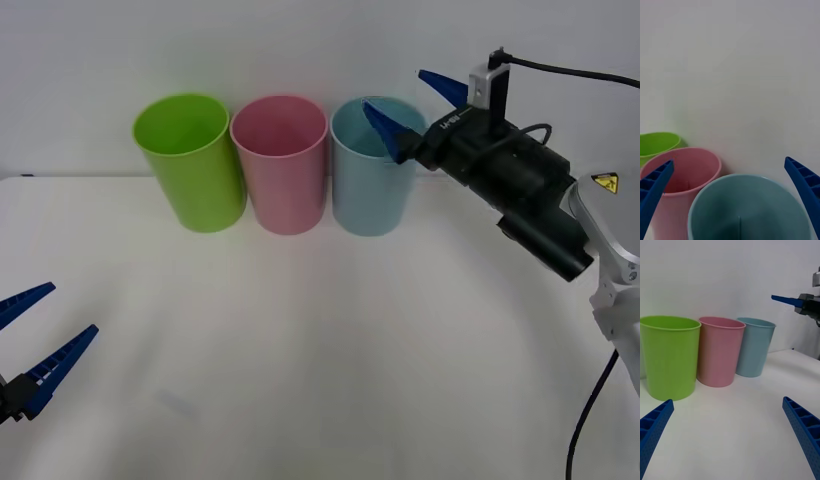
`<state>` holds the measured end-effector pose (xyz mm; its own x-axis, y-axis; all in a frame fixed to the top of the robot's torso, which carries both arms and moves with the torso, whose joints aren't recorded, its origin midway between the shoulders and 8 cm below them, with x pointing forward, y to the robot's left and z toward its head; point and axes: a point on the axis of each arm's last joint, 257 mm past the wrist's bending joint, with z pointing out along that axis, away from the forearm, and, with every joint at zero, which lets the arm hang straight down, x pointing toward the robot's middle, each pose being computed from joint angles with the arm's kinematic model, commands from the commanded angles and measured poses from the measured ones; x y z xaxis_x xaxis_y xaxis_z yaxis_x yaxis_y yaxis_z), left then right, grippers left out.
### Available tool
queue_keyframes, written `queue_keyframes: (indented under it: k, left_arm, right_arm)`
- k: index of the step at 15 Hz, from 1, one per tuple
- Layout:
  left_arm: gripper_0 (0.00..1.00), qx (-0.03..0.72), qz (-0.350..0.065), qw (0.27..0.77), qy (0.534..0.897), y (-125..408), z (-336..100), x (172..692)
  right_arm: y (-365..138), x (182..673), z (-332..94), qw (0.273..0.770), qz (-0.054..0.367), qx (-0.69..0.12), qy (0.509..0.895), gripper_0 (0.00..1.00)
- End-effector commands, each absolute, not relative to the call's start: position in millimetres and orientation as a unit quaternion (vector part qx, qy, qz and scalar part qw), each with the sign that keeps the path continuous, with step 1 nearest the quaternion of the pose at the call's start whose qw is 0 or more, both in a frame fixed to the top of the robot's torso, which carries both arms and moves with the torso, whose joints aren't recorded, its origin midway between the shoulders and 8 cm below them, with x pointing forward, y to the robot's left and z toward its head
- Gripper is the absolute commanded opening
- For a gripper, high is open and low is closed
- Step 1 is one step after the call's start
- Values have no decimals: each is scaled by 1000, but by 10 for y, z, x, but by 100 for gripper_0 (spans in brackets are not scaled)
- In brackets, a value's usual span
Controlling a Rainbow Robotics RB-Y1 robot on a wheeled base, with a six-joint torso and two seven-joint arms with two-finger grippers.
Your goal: Grasp the object on the table and drop it into the matching bin: aluminum can to the light blue bin, PET bottle to the pink bin.
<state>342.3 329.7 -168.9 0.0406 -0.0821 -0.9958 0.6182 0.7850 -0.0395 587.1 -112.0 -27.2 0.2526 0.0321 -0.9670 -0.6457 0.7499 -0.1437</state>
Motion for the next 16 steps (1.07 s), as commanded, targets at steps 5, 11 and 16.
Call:
queue_keyframes:
  k: [5,11,16]
  left_arm:
    - [100,208,-253,691,645,3297,-1689,3423]
    - [100,208,-253,691,645,3297,-1689,3423]
    - [100,208,-253,691,645,3297,-1689,3423]
  right_arm:
    - [-1262,5135,-604,723,247,-303,570,100]
    - [-1451,4519,-1082,688,262,-340,586,100]
    - [-1730,4025,-1495,662,251,-388,590,100]
